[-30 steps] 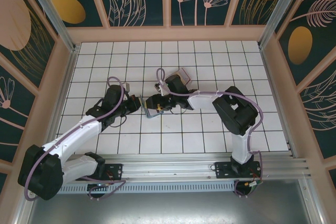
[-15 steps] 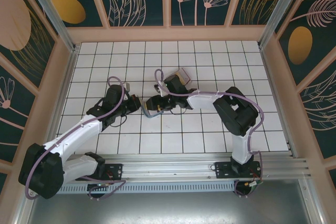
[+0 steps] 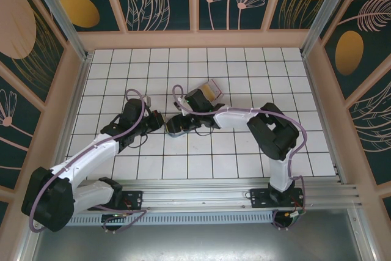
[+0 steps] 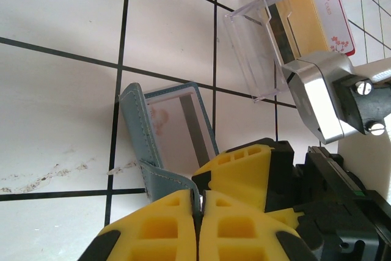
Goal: Put the credit cards into the card holder
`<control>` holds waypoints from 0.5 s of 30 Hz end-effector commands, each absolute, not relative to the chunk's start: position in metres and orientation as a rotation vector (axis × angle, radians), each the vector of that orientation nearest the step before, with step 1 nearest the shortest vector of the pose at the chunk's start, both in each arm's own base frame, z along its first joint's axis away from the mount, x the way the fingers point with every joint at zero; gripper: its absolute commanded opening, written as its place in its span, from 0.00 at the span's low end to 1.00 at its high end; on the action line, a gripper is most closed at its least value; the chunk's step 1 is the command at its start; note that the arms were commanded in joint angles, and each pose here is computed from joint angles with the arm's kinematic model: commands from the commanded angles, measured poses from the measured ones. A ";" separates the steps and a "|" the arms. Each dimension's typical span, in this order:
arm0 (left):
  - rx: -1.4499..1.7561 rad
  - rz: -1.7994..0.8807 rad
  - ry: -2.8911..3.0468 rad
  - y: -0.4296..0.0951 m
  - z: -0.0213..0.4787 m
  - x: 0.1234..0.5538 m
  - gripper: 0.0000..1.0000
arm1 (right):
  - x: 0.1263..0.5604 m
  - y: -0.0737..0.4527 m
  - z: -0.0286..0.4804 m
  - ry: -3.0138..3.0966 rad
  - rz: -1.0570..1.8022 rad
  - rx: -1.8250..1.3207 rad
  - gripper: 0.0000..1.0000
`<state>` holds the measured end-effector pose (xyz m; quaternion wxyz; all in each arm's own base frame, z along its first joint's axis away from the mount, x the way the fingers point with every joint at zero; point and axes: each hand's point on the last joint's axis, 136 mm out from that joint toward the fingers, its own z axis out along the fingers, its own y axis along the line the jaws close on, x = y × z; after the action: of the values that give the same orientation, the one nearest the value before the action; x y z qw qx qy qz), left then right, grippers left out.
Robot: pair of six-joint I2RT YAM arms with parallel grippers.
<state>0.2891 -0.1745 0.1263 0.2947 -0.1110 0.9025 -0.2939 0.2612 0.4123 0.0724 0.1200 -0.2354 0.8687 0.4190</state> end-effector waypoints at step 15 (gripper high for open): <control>-0.310 -0.780 2.378 -0.174 0.132 0.295 0.00 | 0.258 0.410 0.081 2.507 1.200 -0.737 0.61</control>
<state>0.2891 -0.1745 0.1263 0.2947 -0.1110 0.9025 -0.2939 0.2593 0.4082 0.0749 0.1278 -0.2433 0.8674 0.4148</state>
